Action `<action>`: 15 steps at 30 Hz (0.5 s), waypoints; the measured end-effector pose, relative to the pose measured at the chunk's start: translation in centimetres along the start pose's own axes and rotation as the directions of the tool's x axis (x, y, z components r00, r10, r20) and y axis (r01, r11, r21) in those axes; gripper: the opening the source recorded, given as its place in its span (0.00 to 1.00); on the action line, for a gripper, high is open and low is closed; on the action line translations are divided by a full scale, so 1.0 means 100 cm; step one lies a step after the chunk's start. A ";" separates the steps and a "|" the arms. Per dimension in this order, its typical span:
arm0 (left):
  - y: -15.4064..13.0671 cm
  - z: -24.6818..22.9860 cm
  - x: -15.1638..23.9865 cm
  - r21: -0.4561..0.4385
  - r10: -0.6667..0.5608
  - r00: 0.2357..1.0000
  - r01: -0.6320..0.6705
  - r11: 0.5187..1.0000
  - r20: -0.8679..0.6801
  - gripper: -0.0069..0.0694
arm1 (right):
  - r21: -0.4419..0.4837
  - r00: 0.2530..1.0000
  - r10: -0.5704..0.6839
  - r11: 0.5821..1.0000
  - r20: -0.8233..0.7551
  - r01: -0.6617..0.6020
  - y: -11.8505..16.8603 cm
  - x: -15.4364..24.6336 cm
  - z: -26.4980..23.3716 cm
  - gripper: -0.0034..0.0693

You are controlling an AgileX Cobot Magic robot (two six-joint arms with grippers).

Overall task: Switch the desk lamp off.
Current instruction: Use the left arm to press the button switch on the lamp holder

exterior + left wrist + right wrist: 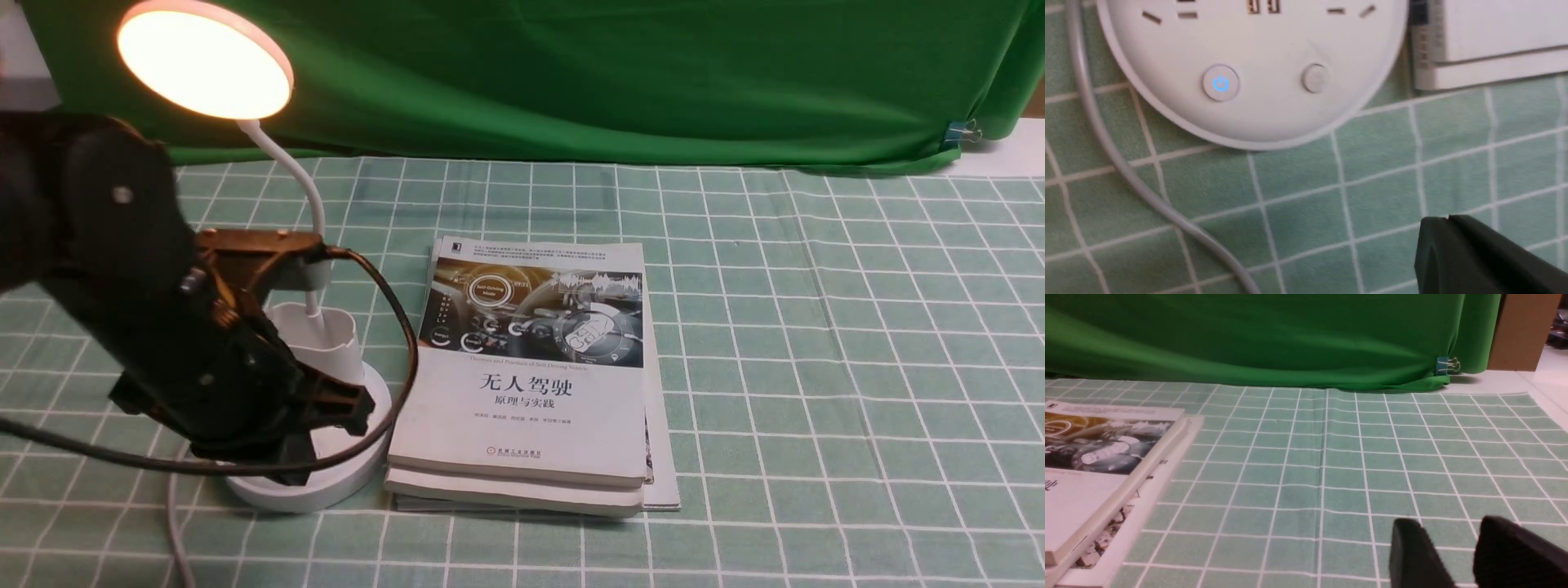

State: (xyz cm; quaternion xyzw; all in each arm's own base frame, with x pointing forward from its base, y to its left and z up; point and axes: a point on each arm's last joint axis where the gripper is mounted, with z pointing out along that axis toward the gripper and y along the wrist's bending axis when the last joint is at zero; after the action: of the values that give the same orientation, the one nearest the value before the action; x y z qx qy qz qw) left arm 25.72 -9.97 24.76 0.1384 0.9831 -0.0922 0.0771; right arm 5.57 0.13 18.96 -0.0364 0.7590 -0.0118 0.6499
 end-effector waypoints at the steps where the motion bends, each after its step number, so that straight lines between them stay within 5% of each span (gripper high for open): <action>1: 0.002 0.005 -0.002 -0.012 0.004 1.000 -0.004 1.000 -0.016 0.09 | 0.000 1.000 0.000 1.000 0.000 0.000 0.000 0.000 0.000 0.38; 15: 0.010 0.034 -0.039 -0.078 0.013 0.998 -0.018 0.997 -0.059 0.09 | 0.000 1.000 0.000 1.000 0.000 0.000 0.000 0.000 0.000 0.38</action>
State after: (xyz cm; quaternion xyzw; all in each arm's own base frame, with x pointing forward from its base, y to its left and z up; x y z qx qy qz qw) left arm 30.11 -10.70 21.98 0.1456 0.9867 -0.0487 0.0544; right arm 5.57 0.13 18.96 -0.0364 0.7590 -0.0118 0.6499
